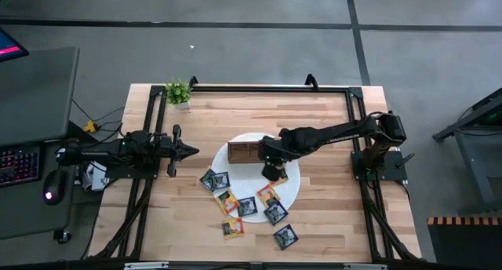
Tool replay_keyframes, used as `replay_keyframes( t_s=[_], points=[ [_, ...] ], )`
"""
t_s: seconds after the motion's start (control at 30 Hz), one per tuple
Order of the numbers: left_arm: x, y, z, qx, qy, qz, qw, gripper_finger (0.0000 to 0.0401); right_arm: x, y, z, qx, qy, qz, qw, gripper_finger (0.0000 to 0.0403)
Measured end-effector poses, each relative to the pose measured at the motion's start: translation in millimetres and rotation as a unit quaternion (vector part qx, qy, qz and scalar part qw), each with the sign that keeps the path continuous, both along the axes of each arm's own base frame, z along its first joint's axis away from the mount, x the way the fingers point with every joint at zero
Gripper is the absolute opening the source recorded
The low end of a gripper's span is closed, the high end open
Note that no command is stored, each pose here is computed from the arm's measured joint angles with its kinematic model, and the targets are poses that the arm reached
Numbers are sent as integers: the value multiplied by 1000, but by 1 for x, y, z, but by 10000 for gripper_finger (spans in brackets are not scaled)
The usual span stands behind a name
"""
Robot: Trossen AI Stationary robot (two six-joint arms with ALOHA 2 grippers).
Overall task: Pick & Place Tea
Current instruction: Put the white tea bag into the right section of the wooden organizer
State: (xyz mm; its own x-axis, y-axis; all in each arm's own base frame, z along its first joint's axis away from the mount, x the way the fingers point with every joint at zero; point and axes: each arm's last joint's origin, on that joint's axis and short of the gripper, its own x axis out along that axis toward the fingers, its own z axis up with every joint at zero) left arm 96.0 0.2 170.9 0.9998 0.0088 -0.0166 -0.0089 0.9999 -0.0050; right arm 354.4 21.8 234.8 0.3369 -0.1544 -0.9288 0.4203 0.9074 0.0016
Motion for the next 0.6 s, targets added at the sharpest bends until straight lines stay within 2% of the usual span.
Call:
replay_keyframes(
  t_s=[0.13, 0.33, 0.6],
  points=[
    [0, 0, 0, 0, 0, 0, 1000, 1, -5, 4, -12, -12, 22, 30, 999, 0],
    [0, 0, 0, 0, 0, 0, 1000, 1, -10, 2, -22, -47, 37, 17, 998, 0],
    [0, 0, 0, 0, 0, 0, 1000, 1, -10, -2, -22, -45, 37, 14, 998, 0]
  ],
)
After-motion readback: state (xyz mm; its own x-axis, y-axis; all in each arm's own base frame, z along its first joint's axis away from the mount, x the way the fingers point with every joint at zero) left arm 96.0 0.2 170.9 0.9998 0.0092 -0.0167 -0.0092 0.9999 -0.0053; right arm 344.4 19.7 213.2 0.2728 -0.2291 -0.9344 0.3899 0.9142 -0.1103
